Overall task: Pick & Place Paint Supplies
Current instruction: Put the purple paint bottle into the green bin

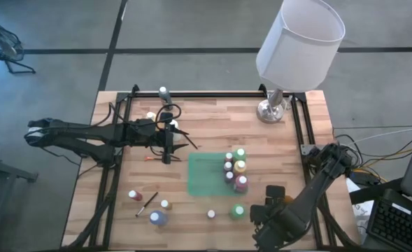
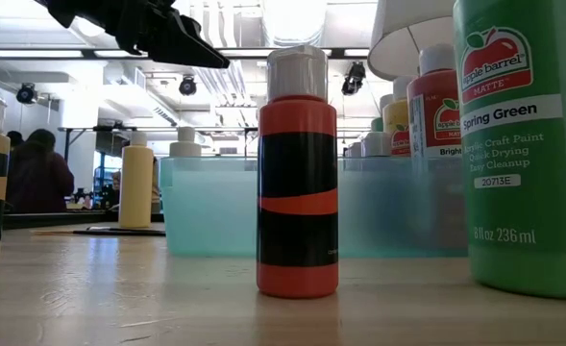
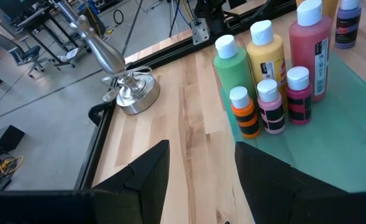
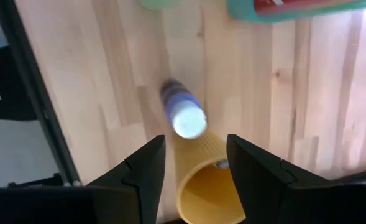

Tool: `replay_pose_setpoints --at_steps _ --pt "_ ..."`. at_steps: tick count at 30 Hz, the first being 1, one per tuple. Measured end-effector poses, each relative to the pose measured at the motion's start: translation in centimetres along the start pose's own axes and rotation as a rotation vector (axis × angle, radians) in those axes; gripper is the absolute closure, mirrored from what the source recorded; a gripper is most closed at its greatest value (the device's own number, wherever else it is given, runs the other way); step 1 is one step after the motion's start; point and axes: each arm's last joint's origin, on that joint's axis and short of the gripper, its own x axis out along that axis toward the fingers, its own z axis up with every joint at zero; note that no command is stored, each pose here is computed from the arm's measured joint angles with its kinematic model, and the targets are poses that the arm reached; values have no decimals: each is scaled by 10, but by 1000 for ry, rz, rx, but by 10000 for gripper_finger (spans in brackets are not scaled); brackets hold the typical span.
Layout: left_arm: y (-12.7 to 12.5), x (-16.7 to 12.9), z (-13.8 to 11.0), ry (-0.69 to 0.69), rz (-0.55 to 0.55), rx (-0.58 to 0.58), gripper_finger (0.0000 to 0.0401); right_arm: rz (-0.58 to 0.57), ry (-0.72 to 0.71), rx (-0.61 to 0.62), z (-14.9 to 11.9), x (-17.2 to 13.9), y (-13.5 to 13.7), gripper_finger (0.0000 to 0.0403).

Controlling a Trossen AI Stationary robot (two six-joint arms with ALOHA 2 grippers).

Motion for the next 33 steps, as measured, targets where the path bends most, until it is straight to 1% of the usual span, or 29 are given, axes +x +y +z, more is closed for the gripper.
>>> replay_pose_setpoints --at_steps 6,13,21,29,33 --pt "0 0 0 0 0 0 213 25 -19 -18 -13 1 -14 251" --pt "0 0 -1 6 -3 1 213 73 -60 -110 -16 4 -19 258" --pt "0 0 -1 7 -3 1 213 72 -76 -217 -15 11 -17 227" --pt "0 0 -1 7 -3 1 213 65 -77 -238 -14 18 -17 195" --pt "0 0 -1 7 -3 1 213 67 -110 -242 -12 18 -15 185"
